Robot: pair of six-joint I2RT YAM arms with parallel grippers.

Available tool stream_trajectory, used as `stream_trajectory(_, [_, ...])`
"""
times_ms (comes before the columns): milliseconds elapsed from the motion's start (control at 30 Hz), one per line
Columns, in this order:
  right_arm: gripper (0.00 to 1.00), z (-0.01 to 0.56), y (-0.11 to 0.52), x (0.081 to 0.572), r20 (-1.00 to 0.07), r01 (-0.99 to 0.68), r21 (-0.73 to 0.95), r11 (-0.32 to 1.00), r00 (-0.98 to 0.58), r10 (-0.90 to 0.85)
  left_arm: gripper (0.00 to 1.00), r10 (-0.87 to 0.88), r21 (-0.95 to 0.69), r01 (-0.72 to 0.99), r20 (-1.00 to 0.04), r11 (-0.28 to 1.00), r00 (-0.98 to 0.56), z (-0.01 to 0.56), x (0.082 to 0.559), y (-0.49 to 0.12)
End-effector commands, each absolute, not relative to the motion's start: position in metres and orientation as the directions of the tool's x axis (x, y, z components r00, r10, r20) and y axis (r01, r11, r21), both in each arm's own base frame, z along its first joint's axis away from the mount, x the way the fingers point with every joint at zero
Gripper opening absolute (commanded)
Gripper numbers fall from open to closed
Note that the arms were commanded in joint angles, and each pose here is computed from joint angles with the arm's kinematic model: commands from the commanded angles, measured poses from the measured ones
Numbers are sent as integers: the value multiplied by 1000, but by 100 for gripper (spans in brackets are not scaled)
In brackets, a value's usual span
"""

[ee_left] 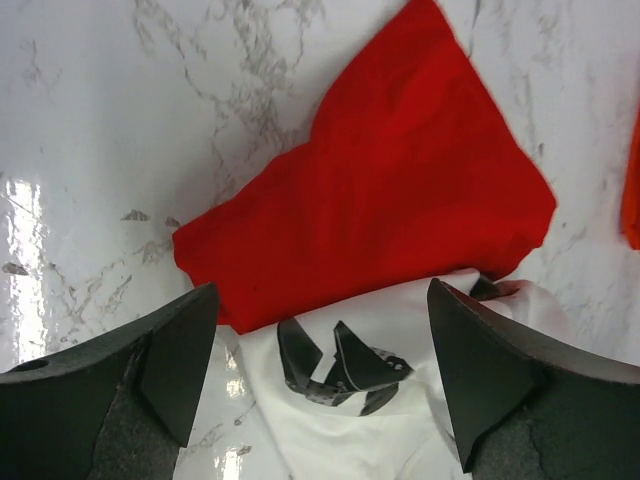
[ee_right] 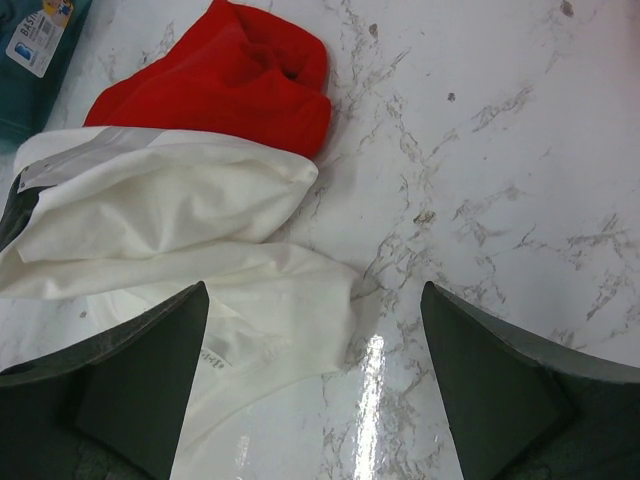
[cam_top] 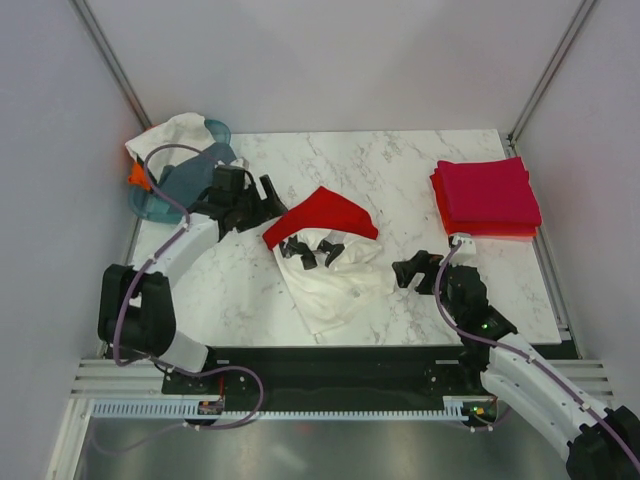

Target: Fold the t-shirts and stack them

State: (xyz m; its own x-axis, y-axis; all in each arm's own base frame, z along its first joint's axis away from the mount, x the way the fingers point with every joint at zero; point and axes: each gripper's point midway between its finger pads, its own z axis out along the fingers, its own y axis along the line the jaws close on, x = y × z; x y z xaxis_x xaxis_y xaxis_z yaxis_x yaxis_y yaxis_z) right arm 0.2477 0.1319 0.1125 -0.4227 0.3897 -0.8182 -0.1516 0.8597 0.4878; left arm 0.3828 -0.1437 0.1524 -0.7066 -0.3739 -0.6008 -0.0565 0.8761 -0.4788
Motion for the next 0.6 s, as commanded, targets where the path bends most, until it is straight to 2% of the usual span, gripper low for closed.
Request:
stream_trajectory(0, [96,119,135,251,-828,-173,488,855,-402,391,91,-310,-477,18,-599,879,-738,135,384,-160])
stream_trajectory(233, [95,118,133,252,-829,-166,484,859,-400,390,89,-304,-430,-38,-569,902,-764,86,403,-157])
stream_trajectory(300, [95,118,132,252,-830,-163,482,861,-399,389,83,-293,-427,-42,-544,903,-787,71,407,-161])
stream_trajectory(467, [96,118,132,252,-831,-163,481,862,-397,389,78,-287,-410,-63,-513,910,-809,50,411,-164])
stream_trajectory(533, [95,118,133,252,-830,-164,482,861,-398,390,66,-281,-412,-58,-506,909,-815,46,411,-167])
stream_trajectory(567, [96,118,133,252,-831,-164,481,861,-398,388,54,-278,-414,-55,-501,909,-819,44,410,-168])
